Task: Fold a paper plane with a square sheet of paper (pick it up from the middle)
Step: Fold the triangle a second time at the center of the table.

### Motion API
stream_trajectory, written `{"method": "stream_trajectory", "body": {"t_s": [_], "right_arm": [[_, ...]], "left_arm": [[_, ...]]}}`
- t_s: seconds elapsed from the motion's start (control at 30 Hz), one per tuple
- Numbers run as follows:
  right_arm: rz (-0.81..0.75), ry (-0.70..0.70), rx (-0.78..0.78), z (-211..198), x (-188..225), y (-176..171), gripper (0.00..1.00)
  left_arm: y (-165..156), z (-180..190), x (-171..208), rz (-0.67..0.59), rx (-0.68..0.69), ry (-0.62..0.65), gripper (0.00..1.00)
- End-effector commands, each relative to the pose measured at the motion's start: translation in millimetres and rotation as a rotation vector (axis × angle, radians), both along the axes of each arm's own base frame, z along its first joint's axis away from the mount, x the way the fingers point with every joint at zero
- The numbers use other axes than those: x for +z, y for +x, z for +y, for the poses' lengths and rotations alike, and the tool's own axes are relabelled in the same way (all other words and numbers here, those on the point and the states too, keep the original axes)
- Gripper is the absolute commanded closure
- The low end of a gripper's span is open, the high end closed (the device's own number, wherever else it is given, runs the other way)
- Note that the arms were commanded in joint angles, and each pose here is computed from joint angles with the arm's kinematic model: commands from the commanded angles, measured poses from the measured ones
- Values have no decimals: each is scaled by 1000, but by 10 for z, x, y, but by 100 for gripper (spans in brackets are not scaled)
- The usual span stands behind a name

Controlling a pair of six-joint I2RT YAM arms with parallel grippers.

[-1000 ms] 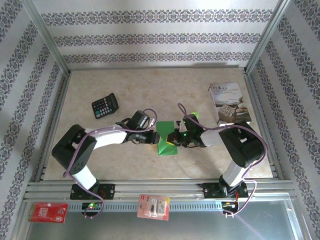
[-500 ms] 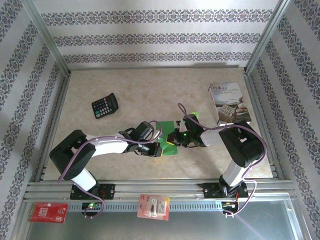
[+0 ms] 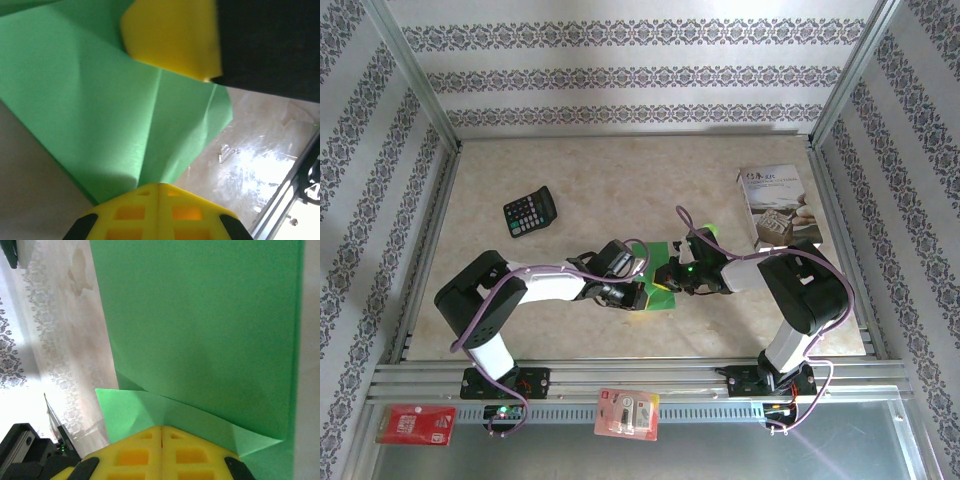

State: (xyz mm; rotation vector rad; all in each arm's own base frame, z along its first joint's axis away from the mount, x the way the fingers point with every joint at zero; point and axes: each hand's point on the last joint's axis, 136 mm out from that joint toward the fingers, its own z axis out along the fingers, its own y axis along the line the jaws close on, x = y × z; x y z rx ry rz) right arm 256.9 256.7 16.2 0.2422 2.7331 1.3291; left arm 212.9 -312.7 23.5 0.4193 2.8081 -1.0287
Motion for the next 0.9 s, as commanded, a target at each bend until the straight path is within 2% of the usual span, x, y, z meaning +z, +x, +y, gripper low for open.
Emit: {"method": "stream_trajectory", "body": {"t_s": [0.0,0.4,0.7,0.87], "right_arm": [[52,-94,-27,-191,-254,-80,100],[56,-100,-27,-214,-267,-98,100],[64,-104,-30,-227,-290,-102,100],[65,-110,-31,-239,-295,-109,100]], "left_arm": [[79,85,-54,-18,5,34,99],[-6,232,-232,22,2,81,99],[-129,472,-380,30,-16,190,100],[-186,482,-295,27,-36,171,100]]}}
